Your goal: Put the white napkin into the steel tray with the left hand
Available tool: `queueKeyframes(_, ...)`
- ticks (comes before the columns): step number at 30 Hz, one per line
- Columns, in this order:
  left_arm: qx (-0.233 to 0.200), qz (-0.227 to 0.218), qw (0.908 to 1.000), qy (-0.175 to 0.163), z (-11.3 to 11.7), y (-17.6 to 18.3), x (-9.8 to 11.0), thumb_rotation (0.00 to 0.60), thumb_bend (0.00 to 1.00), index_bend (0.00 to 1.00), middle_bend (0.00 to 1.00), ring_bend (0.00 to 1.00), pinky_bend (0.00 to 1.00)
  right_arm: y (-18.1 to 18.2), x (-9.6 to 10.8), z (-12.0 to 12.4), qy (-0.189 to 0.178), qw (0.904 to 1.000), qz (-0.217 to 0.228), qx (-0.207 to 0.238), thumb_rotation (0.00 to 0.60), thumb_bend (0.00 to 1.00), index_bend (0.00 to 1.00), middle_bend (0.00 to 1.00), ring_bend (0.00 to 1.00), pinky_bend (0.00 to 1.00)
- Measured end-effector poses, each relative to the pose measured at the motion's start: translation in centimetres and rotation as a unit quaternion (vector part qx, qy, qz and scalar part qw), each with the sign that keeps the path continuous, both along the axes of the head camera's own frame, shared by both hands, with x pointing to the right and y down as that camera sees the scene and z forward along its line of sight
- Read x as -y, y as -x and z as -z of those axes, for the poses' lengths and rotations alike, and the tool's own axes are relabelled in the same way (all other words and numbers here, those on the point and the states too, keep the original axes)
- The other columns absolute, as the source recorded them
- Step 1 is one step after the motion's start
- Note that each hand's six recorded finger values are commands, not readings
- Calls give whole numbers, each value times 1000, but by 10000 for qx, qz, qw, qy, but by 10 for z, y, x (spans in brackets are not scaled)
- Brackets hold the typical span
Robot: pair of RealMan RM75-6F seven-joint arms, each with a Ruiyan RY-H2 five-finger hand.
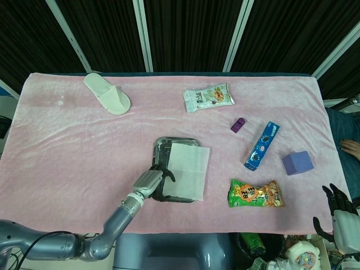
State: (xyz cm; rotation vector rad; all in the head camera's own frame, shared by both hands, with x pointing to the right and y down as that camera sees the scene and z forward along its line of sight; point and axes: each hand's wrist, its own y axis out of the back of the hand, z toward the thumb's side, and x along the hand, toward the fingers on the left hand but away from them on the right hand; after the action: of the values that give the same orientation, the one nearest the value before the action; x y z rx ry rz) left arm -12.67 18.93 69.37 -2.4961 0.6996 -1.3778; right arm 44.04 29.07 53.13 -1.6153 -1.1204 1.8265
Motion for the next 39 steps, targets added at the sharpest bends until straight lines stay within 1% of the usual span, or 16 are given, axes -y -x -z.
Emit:
queueKeyframes(2, -30, -38, 10000, 53, 0, 1, -1, 600, 154, 217, 217, 0, 30, 0, 0, 0, 0, 10000, -3, 1, 600, 349, 0, 0, 58, 151)
queueKeyframes(5, -112, -11, 9998, 154, 2, 3, 0, 600, 151, 206, 212, 0, 29, 0, 0, 0, 3, 10000, 0, 1, 600, 349, 0, 0, 57, 151)
queueKeyframes(7, -179, 38, 9997, 183, 4, 4, 2, 600, 161, 205, 211, 0, 40, 0, 0, 0, 5, 10000, -4, -3, 600, 348, 0, 0, 58, 151)
queueKeyframes(9, -244, 56, 9996, 131, 5, 4, 6, 600, 187, 204, 208, 0, 66, 0, 0, 0, 9, 10000, -10, -6, 600, 349, 0, 0, 58, 151)
queueKeyframes(10, -257, 43, 9996, 69, 6, 5, 8, 600, 195, 204, 207, 0, 72, 0, 0, 0, 12, 10000, -11, -6, 600, 349, 0, 0, 58, 151)
queueKeyframes(12, -253, -46, 9995, -174, 6, 6, 15, 600, 205, 207, 203, 0, 75, 0, 0, -1, 20, 10000, -1, -8, 600, 349, 0, 0, 58, 151)
queueKeyframes(16, -245, -324, 9957, -828, 4, 8, 30, 600, 210, 242, 205, 0, 75, 0, -1, -1, 41, 10000, -1, -12, 600, 349, 0, 0, 57, 151)
queueKeyframes(17, -249, -426, 9934, -1034, 3, 8, 35, 600, 211, 251, 207, 1, 75, 0, -1, -1, 44, 10000, -3, -13, 600, 349, 0, 0, 57, 152)
queueKeyframes(20, -261, -693, 9860, -1493, -3, 10, 44, 600, 212, 259, 210, 3, 78, 0, -1, -1, 61, 10000, -15, -12, 600, 349, 0, 0, 58, 153)
queueKeyframes(23, -269, -970, 9787, -1787, -13, 12, 51, 600, 213, 261, 218, 17, 116, 0, -1, -1, 64, 10000, -22, -18, 600, 349, 0, 0, 57, 154)
queueKeyframes(25, -261, -1139, 9745, -1915, -19, 11, 54, 600, 213, 265, 228, 32, 136, -1, -1, -1, 59, 10000, -45, -17, 600, 349, 0, 0, 57, 154)
queueKeyframes(30, -262, -1643, 9595, -2274, -33, -1, 56, 600, 213, 309, 261, 91, 168, -1, -1, -1, 64, 10000, -43, -26, 600, 350, 0, 0, 57, 154)
queueKeyframes(33, -360, -1757, 9566, -2298, -40, -12, 55, 600, 213, 310, 259, 92, 176, -2, -1, -1, 64, 10000, -55, -29, 600, 352, 0, 0, 58, 154)
queueKeyframes(36, -505, -1880, 9537, -2294, -43, -26, 51, 600, 213, 309, 258, 92, 187, -2, -1, -1, 68, 10000, -65, -27, 600, 352, 0, 0, 58, 154)
queueKeyframes(39, -548, -1980, 9517, -2282, -45, -33, 49, 600, 213, 309, 259, 92, 187, -2, -1, -1, 63, 10000, -66, -25, 600, 352, 0, 0, 58, 154)
